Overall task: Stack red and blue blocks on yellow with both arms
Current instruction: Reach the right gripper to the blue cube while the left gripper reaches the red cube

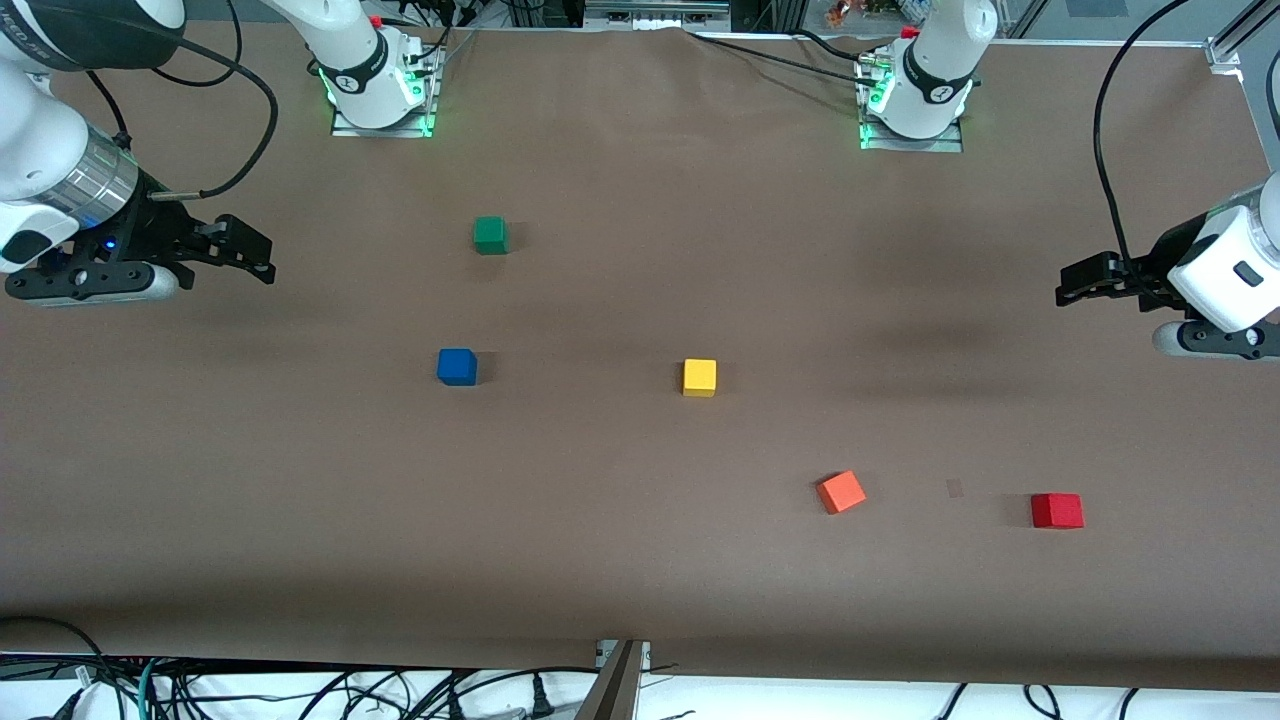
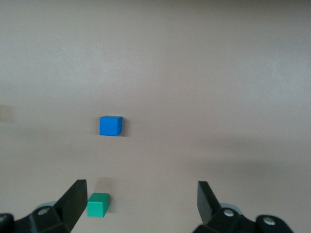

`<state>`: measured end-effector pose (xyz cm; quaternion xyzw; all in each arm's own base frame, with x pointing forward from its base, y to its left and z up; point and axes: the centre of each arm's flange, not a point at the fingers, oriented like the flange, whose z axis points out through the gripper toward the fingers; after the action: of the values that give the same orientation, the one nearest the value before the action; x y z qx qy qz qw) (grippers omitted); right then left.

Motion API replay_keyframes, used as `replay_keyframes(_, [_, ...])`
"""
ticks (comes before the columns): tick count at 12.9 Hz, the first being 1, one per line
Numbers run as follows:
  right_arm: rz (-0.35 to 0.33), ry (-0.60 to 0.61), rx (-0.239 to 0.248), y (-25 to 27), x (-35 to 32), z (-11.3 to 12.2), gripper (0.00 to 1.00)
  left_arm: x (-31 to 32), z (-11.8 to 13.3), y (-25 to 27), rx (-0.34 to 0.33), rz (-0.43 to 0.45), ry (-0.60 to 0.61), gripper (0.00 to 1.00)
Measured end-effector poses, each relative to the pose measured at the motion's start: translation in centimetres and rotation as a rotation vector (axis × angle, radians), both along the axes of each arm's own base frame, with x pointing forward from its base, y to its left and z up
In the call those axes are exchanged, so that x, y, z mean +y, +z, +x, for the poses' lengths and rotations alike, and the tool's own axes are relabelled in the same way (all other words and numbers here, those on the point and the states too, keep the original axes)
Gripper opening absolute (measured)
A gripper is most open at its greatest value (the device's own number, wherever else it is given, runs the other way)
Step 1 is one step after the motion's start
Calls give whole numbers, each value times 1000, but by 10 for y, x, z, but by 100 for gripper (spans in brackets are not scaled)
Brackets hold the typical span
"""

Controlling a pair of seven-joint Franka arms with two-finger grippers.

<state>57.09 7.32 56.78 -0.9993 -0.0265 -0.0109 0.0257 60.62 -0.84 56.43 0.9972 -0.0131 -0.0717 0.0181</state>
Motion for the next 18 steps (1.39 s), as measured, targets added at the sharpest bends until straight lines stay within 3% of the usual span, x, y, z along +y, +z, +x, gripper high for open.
replay_keyframes(6, [0,0,0,0,0,0,100,7,3,-3,3,1,12,100])
replay_keyframes(9, [0,-2,2,-1,-1,0,100,38,19,-20,12,-7,32,100])
replay_keyframes(14, [-4,-1,22,-10,0,2,100,87,71,-114,-9,-17,75,100])
replay_keyframes(18, [-12,26,71,-49,18,9,100,102,105,-195,-78,30,65,100])
